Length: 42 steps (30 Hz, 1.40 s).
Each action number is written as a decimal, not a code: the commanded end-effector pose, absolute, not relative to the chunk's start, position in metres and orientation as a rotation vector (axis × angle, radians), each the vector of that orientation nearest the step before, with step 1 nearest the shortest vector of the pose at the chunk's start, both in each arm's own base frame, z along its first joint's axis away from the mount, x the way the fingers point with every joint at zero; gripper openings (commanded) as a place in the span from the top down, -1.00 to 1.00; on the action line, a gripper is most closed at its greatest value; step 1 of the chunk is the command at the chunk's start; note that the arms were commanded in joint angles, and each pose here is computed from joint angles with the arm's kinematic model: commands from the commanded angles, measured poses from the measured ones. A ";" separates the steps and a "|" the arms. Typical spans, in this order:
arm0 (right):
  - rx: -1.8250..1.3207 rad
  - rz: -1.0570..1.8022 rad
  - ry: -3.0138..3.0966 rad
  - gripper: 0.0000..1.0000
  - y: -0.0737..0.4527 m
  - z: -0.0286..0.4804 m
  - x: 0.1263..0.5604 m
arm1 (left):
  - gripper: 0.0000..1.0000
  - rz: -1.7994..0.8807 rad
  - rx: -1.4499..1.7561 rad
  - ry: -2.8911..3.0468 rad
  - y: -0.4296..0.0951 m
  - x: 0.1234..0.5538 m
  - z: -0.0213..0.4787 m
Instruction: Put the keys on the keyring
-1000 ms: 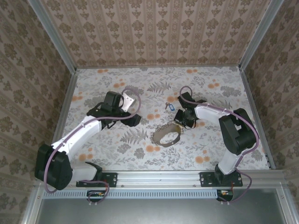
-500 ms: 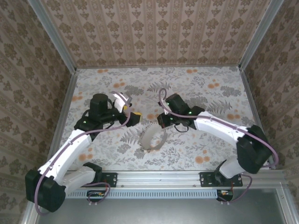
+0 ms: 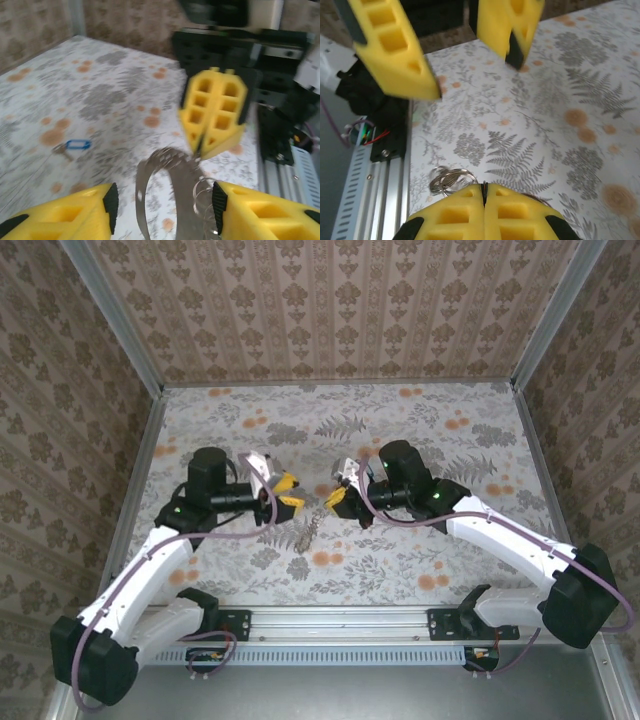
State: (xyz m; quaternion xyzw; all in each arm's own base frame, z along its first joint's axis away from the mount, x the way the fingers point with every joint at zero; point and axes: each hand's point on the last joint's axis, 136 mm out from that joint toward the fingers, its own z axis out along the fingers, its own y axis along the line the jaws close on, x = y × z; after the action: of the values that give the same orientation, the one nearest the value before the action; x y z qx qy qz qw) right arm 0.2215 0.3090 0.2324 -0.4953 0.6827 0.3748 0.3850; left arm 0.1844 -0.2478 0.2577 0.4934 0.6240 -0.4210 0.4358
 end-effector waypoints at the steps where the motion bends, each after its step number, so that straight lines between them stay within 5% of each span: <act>1: -1.367 1.023 1.551 1.00 0.316 0.251 0.202 | -0.01 -1.045 1.338 1.370 -0.258 0.168 0.262; 16: -1.411 0.961 1.444 1.00 0.323 0.258 0.197 | 0.25 -1.113 1.490 1.364 -0.278 0.149 0.242; 29: -1.412 0.929 1.425 1.00 0.327 0.256 0.198 | 1.00 -1.085 1.518 1.361 -0.284 0.153 0.242; 34: -1.398 0.858 1.446 0.54 0.312 0.248 0.196 | 1.00 -1.052 1.490 1.291 -0.283 0.154 0.255; 42: -1.380 0.799 1.467 0.40 0.285 0.234 0.183 | 1.00 -1.092 1.455 1.234 -0.286 0.153 0.263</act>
State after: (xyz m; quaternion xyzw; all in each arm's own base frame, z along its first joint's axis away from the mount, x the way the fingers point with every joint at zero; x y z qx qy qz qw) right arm 0.1863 0.2929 0.2440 -0.5601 0.5936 0.3369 0.4695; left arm 0.1574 -0.2834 0.2499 0.5905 0.5286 -0.4244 0.4378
